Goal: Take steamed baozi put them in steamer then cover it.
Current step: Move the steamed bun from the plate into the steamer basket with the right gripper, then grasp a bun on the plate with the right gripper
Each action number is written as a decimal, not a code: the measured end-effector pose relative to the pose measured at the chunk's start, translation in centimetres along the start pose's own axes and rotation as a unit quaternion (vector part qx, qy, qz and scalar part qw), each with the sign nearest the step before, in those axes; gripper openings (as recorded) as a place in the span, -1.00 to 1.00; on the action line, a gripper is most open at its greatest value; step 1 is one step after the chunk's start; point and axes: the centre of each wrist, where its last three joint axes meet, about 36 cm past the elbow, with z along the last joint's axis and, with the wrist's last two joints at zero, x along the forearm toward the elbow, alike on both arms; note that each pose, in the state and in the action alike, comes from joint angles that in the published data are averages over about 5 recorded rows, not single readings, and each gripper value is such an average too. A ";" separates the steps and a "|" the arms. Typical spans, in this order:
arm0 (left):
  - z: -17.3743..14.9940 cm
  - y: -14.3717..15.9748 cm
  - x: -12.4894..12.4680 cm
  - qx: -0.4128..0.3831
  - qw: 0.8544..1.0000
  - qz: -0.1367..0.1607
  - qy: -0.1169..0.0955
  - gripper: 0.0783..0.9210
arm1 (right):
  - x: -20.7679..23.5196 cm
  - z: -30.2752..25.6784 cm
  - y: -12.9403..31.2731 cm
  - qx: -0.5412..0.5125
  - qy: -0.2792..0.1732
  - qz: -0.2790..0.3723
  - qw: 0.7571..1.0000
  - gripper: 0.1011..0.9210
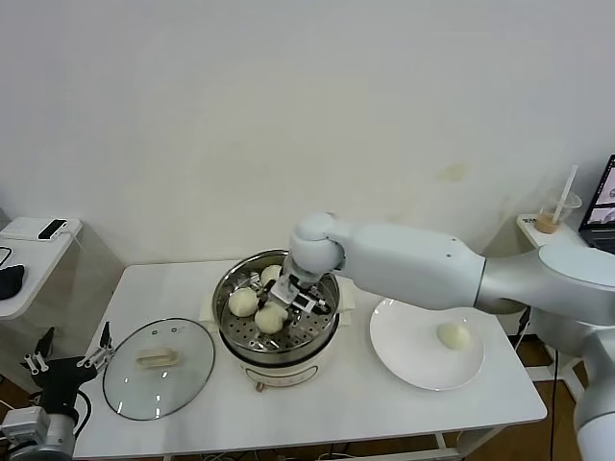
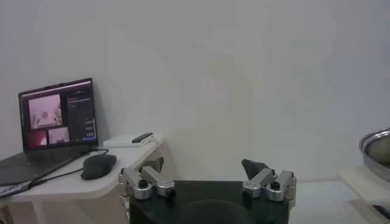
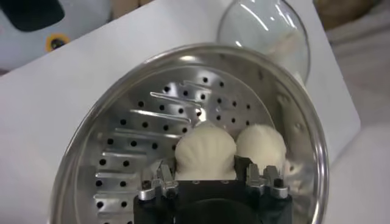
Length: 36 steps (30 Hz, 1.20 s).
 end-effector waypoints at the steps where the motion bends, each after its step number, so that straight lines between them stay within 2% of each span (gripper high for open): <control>1: 0.0 0.0 0.0 0.000 1.000 0.000 0.000 0.77 | -0.1 -0.1 0.0 0.005 -0.002 -0.001 1.000 0.20; 10: -0.1 0.1 0.0 0.000 1.000 -0.001 -0.001 0.77 | -0.4 -0.7 -0.1 0.030 -0.012 -0.009 0.999 0.25; 17: -0.2 0.0 -0.2 0.001 1.000 0.000 -0.004 0.77 | 0.1 -0.3 -0.2 0.037 -0.014 -0.005 0.999 0.65; 20: -0.3 0.0 -0.2 0.001 1.000 0.001 -0.005 0.77 | 0.7 0.0 -0.3 0.036 -0.012 -0.003 0.999 0.74; 28: -0.3 0.1 -0.5 -0.001 1.000 0.004 -0.006 0.77 | 3.8 1.9 -0.5 0.005 0.017 0.010 1.000 0.76; 36: -0.3 -0.2 -0.8 -0.002 1.000 0.011 -0.006 0.77 | 8.0 4.9 1.3 -0.101 0.057 0.033 0.993 0.76</control>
